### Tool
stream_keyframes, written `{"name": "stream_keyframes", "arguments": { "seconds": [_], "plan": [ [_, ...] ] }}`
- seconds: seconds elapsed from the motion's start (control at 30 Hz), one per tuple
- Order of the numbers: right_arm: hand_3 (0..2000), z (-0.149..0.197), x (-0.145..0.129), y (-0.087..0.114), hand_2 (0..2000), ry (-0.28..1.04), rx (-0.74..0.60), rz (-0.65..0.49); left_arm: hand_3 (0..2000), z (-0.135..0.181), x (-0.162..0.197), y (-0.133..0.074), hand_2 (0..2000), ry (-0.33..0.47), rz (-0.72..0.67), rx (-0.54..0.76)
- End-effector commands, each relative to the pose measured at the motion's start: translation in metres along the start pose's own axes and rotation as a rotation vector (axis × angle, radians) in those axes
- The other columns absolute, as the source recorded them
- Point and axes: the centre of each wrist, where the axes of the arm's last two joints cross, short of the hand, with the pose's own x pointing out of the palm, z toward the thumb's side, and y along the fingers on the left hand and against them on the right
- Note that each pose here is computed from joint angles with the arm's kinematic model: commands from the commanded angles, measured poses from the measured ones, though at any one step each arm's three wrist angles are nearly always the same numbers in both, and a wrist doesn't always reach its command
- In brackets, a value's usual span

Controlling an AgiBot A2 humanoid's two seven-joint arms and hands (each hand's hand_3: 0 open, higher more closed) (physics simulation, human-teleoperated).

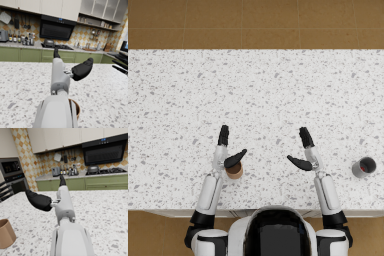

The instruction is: Pick up two cups and pour the berry on the right into the cup on the left

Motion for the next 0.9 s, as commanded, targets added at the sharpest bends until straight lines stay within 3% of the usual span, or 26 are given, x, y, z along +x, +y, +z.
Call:
{"name": "stream_keyframes", "arguments": {
  "seconds": [0.03,0.6,0.7,0.8,0.9],
  "plan": [
    [0,0.000,0.000,0.000,0,0.000,0.000,0.000,0,0.000,0.000,0.000,0,0.000,0.000,0.000],
    [0,-0.007,0.004,-0.001,0,-0.008,0.027,0.017,0,-0.007,0.004,0.000,0,-0.002,-0.016,-0.028],
    [0,0.003,0.009,0.013,0,0.002,-0.063,-0.031,0,0.000,0.005,-0.006,0,0.000,-0.083,0.063],
    [0,0.005,-0.003,0.037,0,0.028,-0.067,-0.112,0,-0.001,-0.011,-0.016,0,0.015,-0.045,0.074],
    [0,0.010,-0.017,0.056,0,0.146,-0.073,-0.203,0,-0.006,-0.013,-0.030,0,0.116,-0.043,0.056]
  ]
}}
